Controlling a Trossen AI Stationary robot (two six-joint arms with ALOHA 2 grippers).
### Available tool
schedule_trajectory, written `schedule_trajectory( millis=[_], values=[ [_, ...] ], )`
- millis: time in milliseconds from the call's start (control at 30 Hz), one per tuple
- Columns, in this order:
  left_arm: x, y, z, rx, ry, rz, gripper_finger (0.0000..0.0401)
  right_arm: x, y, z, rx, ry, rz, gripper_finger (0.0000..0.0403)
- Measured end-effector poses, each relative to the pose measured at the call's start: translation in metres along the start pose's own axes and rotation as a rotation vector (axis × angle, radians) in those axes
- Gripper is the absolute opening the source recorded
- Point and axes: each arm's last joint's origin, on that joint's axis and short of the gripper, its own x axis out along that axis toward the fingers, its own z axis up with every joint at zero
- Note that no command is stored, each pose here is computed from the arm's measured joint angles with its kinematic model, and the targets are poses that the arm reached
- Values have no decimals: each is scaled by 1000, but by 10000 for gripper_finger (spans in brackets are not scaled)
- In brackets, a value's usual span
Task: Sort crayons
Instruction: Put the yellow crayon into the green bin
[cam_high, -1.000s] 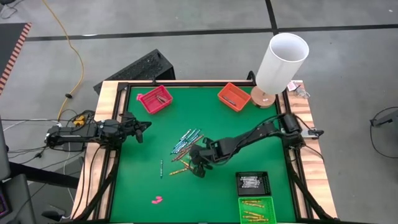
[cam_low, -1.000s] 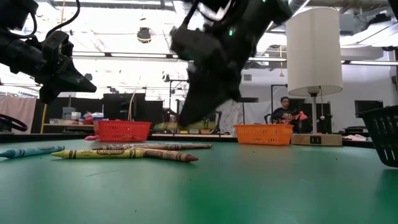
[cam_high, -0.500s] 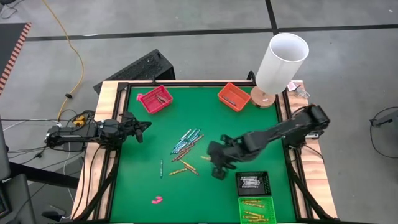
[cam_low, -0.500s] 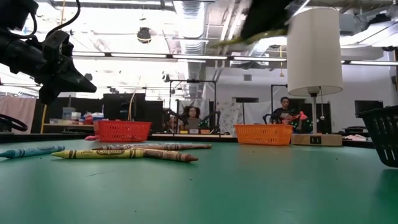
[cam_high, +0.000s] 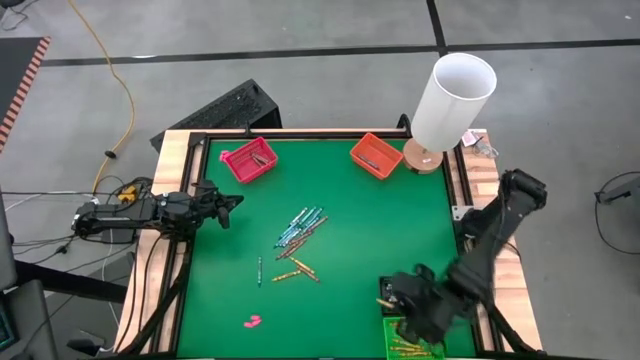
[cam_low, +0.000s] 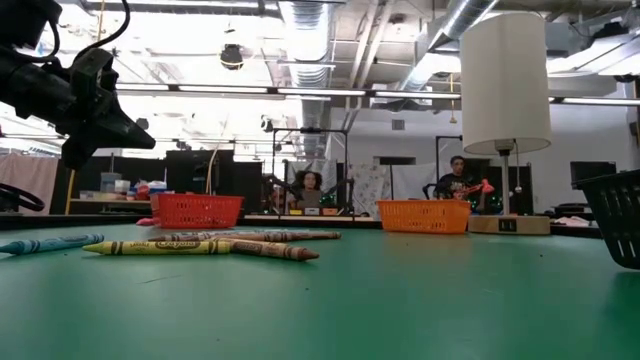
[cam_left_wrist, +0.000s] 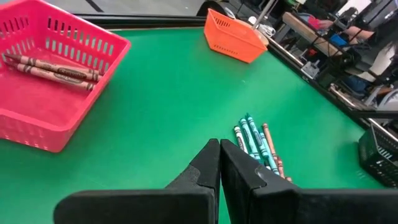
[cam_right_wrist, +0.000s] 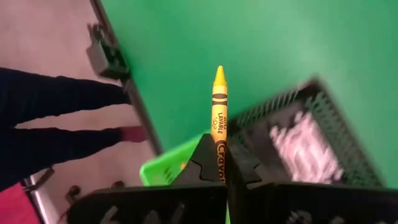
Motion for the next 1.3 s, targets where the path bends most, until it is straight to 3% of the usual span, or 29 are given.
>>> schedule_trajectory(
  millis=[233,433,600,967,1300],
  values=[
    [0,1,1,-5,-19,24,0,4,11,-53,61,44,-36,4],
    [0,1,1,-13,-34,41,0,28,19,-78,45,63,-86,4],
    [0,1,1,-13,-36,43,0,47,21,-86,23,91,-136,4],
    [0,1,1,-13,-35,43,0,60,27,-94,5,142,-118,6],
    [0,1,1,-13,-36,43,0,61,27,-91,4,215,-115,78]
  ],
)
